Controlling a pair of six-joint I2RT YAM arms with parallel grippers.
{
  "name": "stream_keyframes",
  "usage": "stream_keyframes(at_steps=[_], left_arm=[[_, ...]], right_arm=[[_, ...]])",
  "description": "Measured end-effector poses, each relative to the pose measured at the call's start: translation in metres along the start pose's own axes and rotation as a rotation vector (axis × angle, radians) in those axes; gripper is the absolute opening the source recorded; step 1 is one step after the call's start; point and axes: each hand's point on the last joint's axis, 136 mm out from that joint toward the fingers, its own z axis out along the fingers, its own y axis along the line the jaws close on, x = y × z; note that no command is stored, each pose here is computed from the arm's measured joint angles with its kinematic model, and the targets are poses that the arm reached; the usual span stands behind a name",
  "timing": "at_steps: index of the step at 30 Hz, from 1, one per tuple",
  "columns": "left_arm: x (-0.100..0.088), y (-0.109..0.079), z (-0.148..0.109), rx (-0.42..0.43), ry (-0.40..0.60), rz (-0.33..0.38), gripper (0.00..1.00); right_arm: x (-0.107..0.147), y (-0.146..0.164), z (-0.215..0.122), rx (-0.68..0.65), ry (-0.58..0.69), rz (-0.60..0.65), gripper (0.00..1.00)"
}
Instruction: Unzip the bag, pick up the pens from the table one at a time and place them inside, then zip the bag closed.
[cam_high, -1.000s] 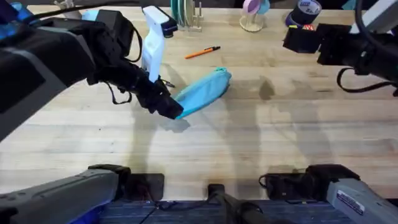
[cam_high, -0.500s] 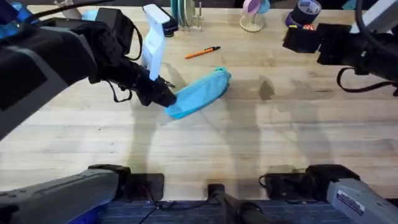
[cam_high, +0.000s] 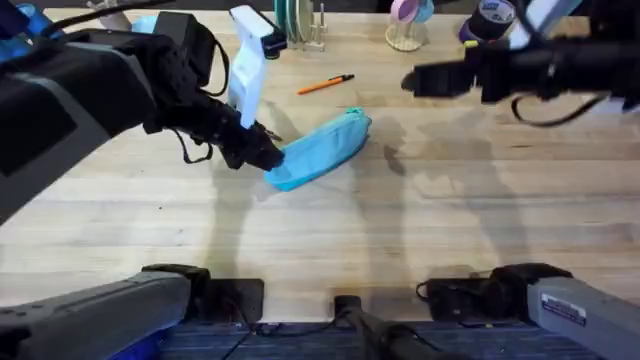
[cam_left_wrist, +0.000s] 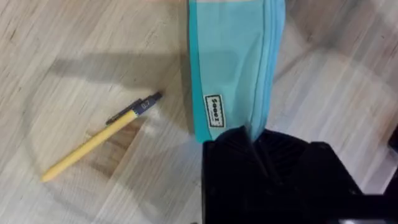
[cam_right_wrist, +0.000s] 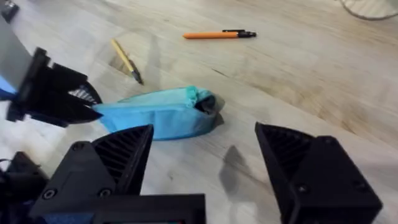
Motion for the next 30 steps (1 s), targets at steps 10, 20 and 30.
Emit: stream_keyframes(at_steps=[10,20,30], left_arm=[[0.0,0.0,0.0,0.0,0.0,0.0,0.044],[0.0,0.0,0.0,0.0,0.0,0.0,0.043],[0.0,0.0,0.0,0.0,0.0,0.0,0.043]], right_arm=[[-0.033,-0.006,0.012,-0.044,0.219,0.131,0.996],[-0.023,-0.01,0.021,-0.053,0.269,0.169,0.995],[-0.027,-0.007,0.032,-0.065,0.262,0.143,0.996]])
